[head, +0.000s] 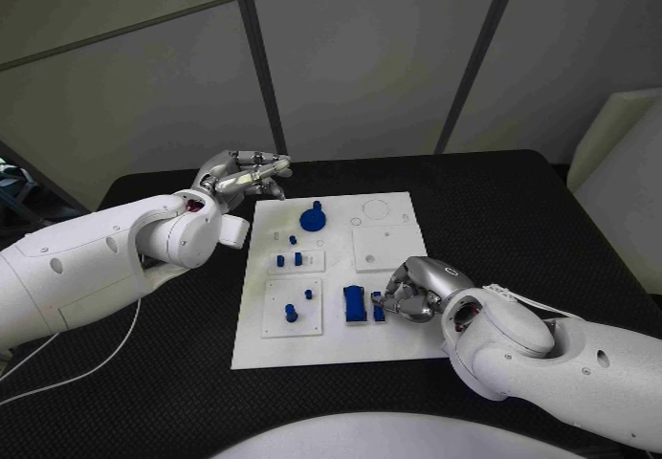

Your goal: Assemble the parts on the task board

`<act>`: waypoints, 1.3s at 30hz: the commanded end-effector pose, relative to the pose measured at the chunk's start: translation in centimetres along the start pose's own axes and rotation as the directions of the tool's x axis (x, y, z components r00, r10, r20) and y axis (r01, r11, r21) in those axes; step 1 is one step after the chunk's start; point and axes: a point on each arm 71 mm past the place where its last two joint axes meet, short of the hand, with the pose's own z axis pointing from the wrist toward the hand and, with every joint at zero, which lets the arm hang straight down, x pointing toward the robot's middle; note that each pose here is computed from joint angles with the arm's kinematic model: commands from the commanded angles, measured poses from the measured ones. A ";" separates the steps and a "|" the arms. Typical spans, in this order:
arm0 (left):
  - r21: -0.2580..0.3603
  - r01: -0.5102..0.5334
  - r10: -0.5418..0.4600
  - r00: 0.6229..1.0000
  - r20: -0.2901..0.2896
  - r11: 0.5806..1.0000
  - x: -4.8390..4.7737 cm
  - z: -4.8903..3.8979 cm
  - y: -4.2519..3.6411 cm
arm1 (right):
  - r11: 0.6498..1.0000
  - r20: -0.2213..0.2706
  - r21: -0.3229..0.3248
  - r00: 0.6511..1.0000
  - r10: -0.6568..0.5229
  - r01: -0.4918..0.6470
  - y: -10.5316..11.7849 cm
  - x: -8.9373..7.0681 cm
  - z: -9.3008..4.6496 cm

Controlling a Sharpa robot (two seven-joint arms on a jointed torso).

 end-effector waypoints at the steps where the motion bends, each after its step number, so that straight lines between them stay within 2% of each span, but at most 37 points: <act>1: 0.005 0.000 0.000 1.000 -0.015 1.000 0.14 0.05 -0.10 | 1.000 0.034 -0.019 0.999 0.024 -0.023 0.1 -0.3 -0.1; 8: 0.005 0.000 0.000 1.000 -0.015 1.000 0.13 0.05 -0.10 | 0.992 0.083 -0.110 0.994 0.074 -0.065 0.2 -0.9 -0.3; 19: 0.005 -0.001 0.001 1.000 -0.012 1.000 -0.03 -0.04 -0.12 | 0.979 0.091 -0.195 0.993 0.079 -0.060 -0.2 -1.3 -0.5; 27: 0.005 -0.001 0.001 1.000 -0.012 1.000 -0.05 -0.05 -0.12 | 0.970 0.056 -0.241 0.997 0.048 -0.033 -0.1 -0.9 -0.3; 39: 0.005 -0.002 0.002 1.000 -0.010 1.000 -0.11 -0.06 -0.12 | 0.968 0.003 -0.250 0.999 0.034 -0.033 -0.1 -0.4 -0.1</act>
